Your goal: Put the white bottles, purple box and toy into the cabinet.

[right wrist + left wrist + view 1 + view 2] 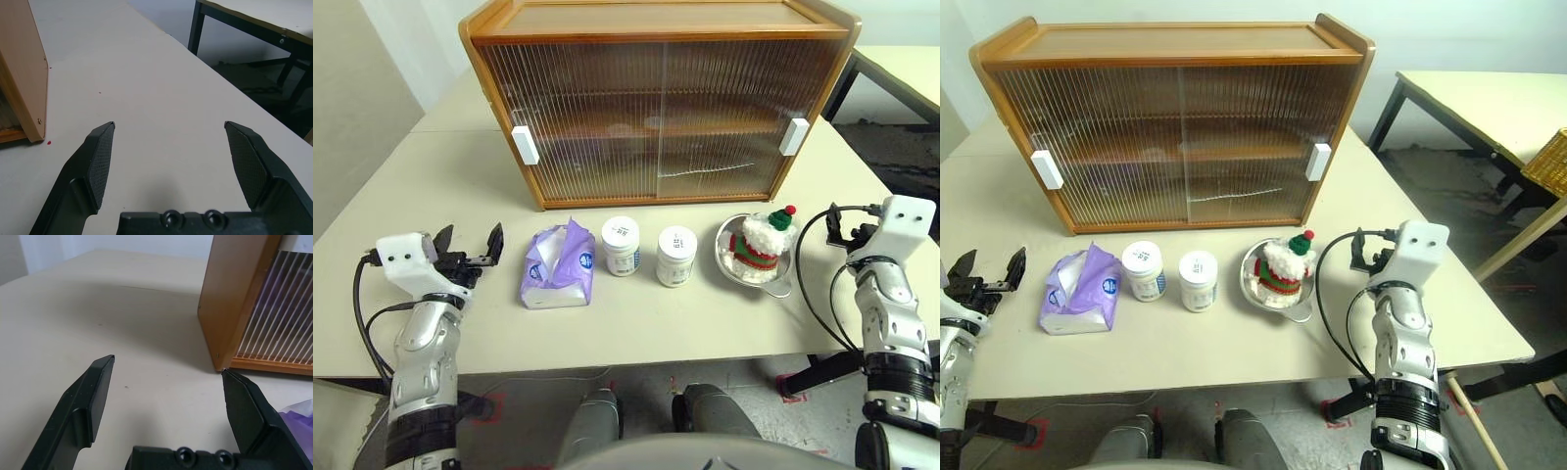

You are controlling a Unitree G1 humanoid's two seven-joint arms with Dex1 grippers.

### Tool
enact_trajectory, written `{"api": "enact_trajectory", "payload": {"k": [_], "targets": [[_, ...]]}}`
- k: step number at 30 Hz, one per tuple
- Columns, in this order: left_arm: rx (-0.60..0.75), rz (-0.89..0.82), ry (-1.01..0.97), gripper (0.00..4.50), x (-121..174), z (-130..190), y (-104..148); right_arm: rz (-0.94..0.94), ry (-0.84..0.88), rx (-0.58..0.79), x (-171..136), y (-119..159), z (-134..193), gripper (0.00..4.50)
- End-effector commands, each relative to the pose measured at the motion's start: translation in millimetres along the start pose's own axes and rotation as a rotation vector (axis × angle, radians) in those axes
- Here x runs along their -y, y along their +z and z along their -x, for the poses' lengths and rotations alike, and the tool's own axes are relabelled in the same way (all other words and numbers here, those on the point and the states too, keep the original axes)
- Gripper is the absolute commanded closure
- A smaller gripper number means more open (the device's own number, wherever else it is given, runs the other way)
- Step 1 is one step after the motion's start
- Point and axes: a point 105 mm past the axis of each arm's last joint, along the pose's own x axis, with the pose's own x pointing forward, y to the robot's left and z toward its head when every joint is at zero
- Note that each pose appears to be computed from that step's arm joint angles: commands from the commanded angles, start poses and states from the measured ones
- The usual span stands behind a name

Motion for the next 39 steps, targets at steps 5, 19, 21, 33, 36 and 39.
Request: {"api": "enact_trajectory", "payload": {"k": [5, 19, 21, 33, 36, 39], "targets": [[0.005, -0.007, 0.013, 0.0, -6, 1, 3, 0.007, -0.018, 0.057, 8, 18, -15, 0.03], [0.044, -0.022, 0.048, 0.0, -26, -9, 19, -0.199, 0.518, 0.326, -34, 122, -23, 0.03], [0.053, -0.023, 0.042, 0.0, -24, -12, 22, -0.208, 0.616, 0.346, -46, 136, -17, 0.03], [0.119, 0.007, 0.022, 0.0, -7, -36, 44, -0.302, 1.271, 0.278, -131, 162, 57, 0.03], [0.131, 0.017, 0.015, 0.0, -1, -39, 48, -0.327, 1.345, 0.231, -138, 155, 69, 0.03], [0.143, 0.027, 0.006, 0.0, 4, -43, 53, -0.348, 1.394, 0.191, -144, 149, 77, 0.03]]}}
